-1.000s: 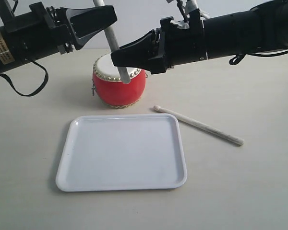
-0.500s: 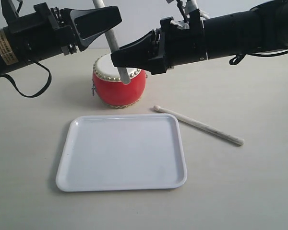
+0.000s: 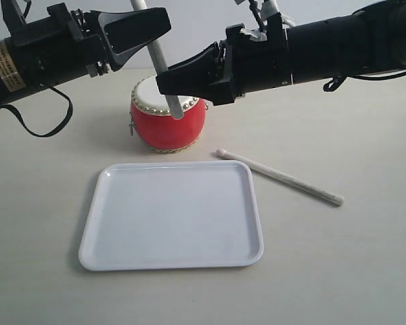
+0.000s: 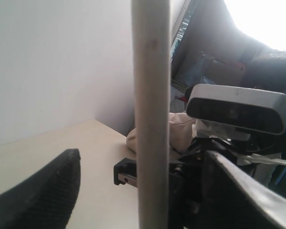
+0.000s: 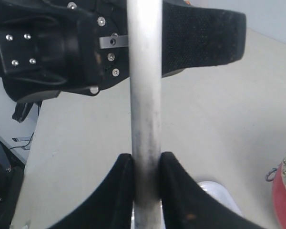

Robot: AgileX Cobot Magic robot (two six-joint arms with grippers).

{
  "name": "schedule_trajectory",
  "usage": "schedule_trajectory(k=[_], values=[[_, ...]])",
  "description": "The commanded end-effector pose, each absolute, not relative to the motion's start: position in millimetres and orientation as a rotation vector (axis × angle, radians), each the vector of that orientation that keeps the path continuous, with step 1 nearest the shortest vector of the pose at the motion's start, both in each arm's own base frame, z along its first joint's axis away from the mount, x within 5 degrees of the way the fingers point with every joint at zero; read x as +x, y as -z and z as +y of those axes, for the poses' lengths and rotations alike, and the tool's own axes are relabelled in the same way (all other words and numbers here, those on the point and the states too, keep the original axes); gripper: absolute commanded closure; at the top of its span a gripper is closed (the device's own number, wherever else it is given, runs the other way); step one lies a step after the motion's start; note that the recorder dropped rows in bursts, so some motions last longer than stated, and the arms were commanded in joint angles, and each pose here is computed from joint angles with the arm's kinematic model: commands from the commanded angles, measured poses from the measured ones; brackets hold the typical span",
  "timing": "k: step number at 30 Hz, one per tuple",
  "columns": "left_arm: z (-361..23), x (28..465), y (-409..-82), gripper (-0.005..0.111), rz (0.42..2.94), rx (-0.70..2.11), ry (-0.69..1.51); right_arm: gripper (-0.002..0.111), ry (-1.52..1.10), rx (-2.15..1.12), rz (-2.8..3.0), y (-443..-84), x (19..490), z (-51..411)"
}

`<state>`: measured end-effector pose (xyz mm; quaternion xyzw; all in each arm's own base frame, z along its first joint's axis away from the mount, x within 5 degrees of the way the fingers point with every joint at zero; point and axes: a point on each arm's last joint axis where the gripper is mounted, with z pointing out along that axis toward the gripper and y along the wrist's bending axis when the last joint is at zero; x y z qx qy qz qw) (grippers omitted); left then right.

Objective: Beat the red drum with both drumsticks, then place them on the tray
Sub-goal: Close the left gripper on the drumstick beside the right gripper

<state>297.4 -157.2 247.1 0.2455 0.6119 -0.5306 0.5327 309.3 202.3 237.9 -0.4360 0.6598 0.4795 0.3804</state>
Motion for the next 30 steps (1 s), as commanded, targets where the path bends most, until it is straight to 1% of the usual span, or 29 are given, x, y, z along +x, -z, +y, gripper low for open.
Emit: schedule_trajectory(k=[1,11,20,30], values=[[-158.4,298.5,-249.5,0.038,1.442,0.576,1.272,0.108,-1.235,-1.122,1.665,-240.7,308.8,202.0],[-158.7,298.0,-249.1,0.038,1.444,0.585,1.272,0.108,-1.246,-1.115,1.659,-241.6,308.6,202.2],[-161.6,292.2,-244.2,0.038,1.471,0.684,1.281,0.108,-1.261,-1.070,1.651,-244.2,310.4,202.7],[-162.1,291.2,-241.0,0.038,1.505,0.706,1.277,0.108,-1.296,-1.083,1.629,-246.0,307.8,203.2]])
